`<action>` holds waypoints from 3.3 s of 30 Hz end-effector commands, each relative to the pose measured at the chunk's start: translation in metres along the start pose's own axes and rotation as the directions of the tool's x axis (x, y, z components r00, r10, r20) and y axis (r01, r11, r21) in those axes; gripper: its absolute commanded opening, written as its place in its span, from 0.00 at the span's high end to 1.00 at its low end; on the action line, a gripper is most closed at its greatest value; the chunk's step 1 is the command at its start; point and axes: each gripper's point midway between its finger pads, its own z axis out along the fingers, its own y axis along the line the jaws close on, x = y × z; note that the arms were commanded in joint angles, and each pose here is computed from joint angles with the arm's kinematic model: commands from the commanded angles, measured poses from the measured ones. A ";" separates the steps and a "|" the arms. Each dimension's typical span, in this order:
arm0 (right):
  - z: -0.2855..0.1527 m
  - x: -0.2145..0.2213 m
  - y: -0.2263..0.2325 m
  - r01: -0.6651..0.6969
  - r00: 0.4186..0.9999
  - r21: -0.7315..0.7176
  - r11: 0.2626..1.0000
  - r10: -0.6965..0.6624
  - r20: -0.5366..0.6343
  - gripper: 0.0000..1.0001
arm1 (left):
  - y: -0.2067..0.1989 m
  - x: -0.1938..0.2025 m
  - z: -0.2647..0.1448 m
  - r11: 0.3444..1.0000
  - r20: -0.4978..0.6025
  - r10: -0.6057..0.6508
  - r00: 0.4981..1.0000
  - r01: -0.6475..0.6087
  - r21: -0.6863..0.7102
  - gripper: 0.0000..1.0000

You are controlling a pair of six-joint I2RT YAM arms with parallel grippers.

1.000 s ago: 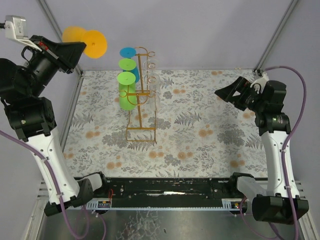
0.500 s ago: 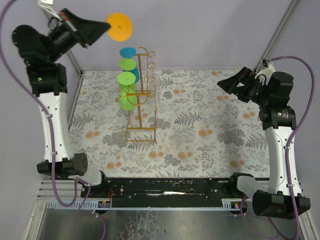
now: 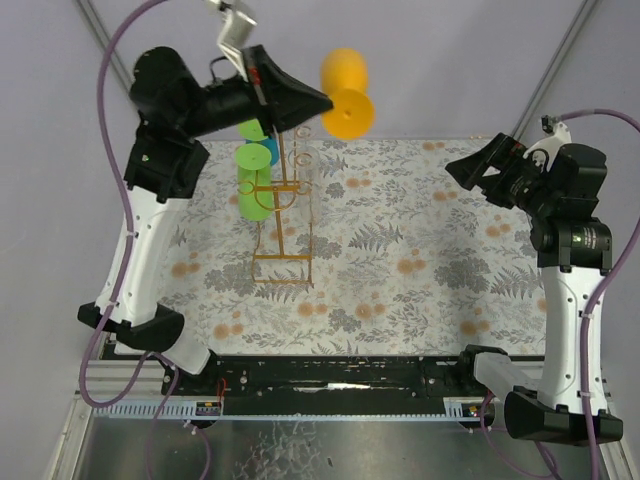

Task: Take the wine glass off the wine glass rack

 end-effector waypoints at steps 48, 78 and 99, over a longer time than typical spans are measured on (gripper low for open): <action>-0.023 0.004 0.023 0.108 0.992 -0.063 0.992 -0.112 -0.064 0.01 | -0.035 0.321 0.100 0.121 -0.487 0.872 -0.036 -0.950 0.288 1.00; 0.003 0.044 0.041 0.192 0.933 -0.275 0.942 -0.262 -0.247 0.01 | -0.057 0.354 0.100 0.104 -0.450 0.888 -0.091 -0.915 0.389 1.00; 0.016 0.064 0.025 0.192 0.908 -0.251 0.949 -0.269 -0.322 0.27 | -0.061 0.359 0.099 0.103 -0.450 0.887 -0.103 -0.906 0.411 1.00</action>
